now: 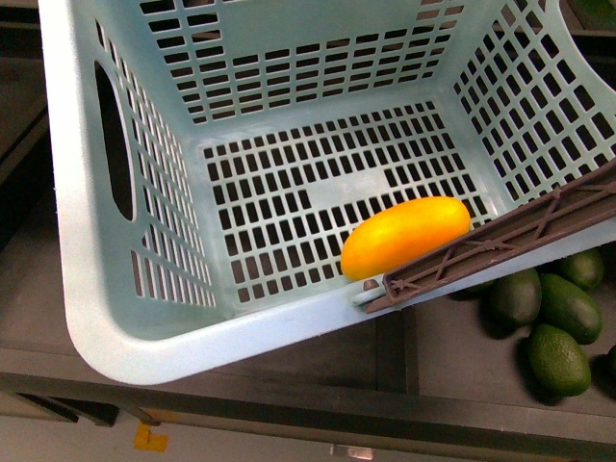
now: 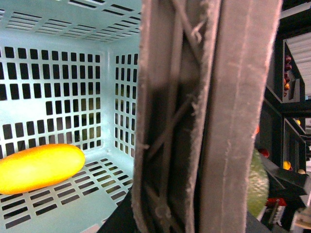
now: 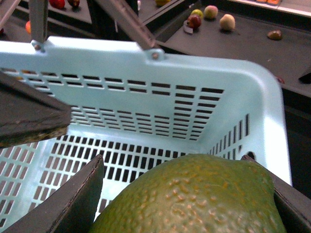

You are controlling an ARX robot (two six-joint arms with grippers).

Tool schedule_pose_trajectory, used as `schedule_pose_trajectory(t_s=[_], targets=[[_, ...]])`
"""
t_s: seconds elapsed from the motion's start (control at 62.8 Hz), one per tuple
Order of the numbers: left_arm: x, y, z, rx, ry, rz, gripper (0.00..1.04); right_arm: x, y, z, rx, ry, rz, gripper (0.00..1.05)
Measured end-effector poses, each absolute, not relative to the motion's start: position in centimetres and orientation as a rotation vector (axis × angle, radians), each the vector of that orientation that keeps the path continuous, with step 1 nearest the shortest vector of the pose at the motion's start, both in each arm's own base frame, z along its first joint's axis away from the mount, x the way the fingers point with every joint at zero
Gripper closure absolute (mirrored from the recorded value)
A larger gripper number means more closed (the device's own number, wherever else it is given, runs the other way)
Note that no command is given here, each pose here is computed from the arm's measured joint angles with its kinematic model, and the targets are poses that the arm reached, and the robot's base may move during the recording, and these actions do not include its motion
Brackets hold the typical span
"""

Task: Pick mango and avocado into basket

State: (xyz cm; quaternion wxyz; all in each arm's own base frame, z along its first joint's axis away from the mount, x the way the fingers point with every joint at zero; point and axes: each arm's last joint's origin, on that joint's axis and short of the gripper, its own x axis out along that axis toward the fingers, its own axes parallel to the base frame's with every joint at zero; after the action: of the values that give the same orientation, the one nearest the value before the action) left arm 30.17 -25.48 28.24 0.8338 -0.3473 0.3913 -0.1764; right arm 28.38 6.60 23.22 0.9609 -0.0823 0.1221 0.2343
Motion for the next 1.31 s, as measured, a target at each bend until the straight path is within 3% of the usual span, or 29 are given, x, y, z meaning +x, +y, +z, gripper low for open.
schedule_pose_trajectory(t_s=[0.096, 0.335, 0.462, 0.573, 0.621, 0.892, 1.306], targets=[[30.2, -25.5, 28.2, -0.736, 0.829, -0.374, 0.9, 28.6, 6.9, 22.6, -0.174, 0.26, 0.461, 0.07], [30.2, -25.5, 28.2, -0.732, 0.829, -0.374, 0.9, 27.5, 4.6, 23.6, -0.161, 0.226, 0.266, 0.09], [30.2, -25.5, 28.2, -0.734, 0.83, -0.374, 0.9, 23.4, 2.4, 25.0, -0.065, 0.047, 0.021, 0.28], [30.2, -25.4, 28.2, -0.734, 0.828, -0.371, 0.9, 19.5, 1.6, 24.0, -0.028, -0.003, 0.003, 0.45], [30.1, -25.5, 28.2, -0.731, 0.828, -0.374, 0.9, 18.3, 1.3, 23.1, -0.017, -0.012, 0.003, 0.59], [30.1, -25.5, 28.2, -0.735, 0.83, -0.373, 0.9, 16.0, 0.0, 20.3, -0.015, 0.006, 0.0, 1.03], [30.1, -25.5, 28.2, -0.735, 0.831, -0.374, 0.9, 13.5, 0.0, 18.1, -0.011, 0.01, 0.003, 1.03]])
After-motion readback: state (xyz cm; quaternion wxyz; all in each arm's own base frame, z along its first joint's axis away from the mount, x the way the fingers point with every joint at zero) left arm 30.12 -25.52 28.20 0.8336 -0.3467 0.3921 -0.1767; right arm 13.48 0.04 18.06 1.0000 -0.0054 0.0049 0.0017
